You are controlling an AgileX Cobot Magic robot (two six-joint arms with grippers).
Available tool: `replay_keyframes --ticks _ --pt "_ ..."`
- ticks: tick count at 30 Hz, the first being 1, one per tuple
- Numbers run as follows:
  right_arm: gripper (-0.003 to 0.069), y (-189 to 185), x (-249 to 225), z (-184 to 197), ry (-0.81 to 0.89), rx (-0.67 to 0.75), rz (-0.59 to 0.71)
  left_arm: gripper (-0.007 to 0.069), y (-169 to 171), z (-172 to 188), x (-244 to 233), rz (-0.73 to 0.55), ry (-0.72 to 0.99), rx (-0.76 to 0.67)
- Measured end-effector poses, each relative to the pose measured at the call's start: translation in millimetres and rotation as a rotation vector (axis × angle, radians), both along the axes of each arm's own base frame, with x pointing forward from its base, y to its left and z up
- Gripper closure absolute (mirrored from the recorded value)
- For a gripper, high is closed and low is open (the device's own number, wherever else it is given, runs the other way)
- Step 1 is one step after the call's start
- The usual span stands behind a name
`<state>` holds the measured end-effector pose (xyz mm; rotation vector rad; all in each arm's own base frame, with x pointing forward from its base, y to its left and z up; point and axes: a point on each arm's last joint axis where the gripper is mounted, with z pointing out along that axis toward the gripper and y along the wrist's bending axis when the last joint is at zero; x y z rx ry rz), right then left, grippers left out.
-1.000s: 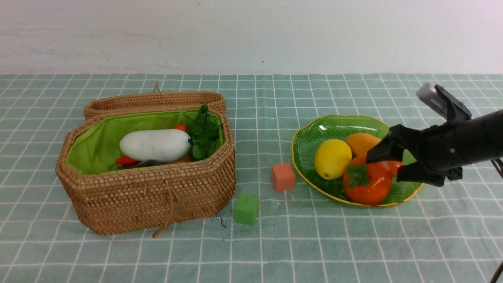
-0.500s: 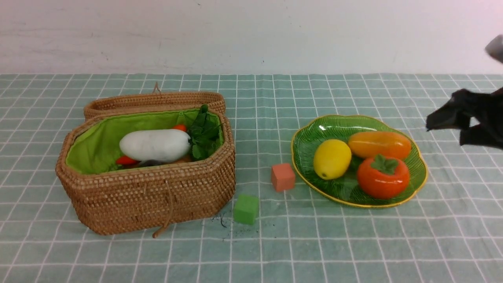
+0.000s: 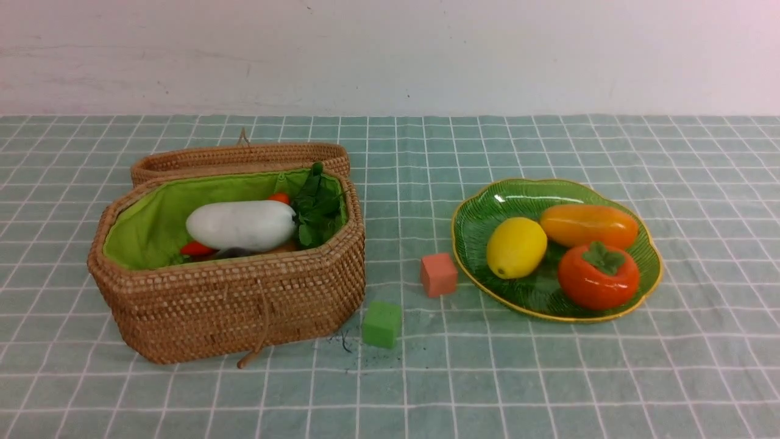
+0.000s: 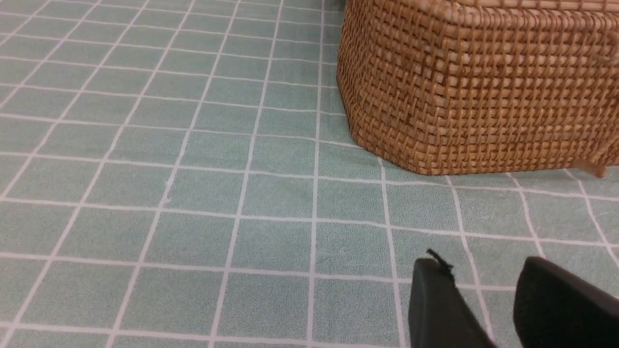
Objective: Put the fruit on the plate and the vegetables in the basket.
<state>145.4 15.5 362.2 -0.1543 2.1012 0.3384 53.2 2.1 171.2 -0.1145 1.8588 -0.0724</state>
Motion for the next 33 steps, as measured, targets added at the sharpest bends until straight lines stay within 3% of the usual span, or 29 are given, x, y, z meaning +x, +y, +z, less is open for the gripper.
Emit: replay_keyframes --ticks 3,9,21,33 --pt "0.0674 7 -6 -24 0.027 -0.012 0.036 0.0386 0 0 0 0.000 0.000 0.000" --pt "0.0676 19 -22 -17 -0.113 -0.047 0.107 0.0386 0 0 0 0.000 0.000 0.000" --pt "0.0676 17 -49 -6 -0.220 -0.085 0.102 0.0386 0 0 0 0.000 0.000 0.000" --pt "0.0674 12 -112 4 -0.472 -0.140 0.073 0.0386 0 0 0 0.000 0.000 0.000"
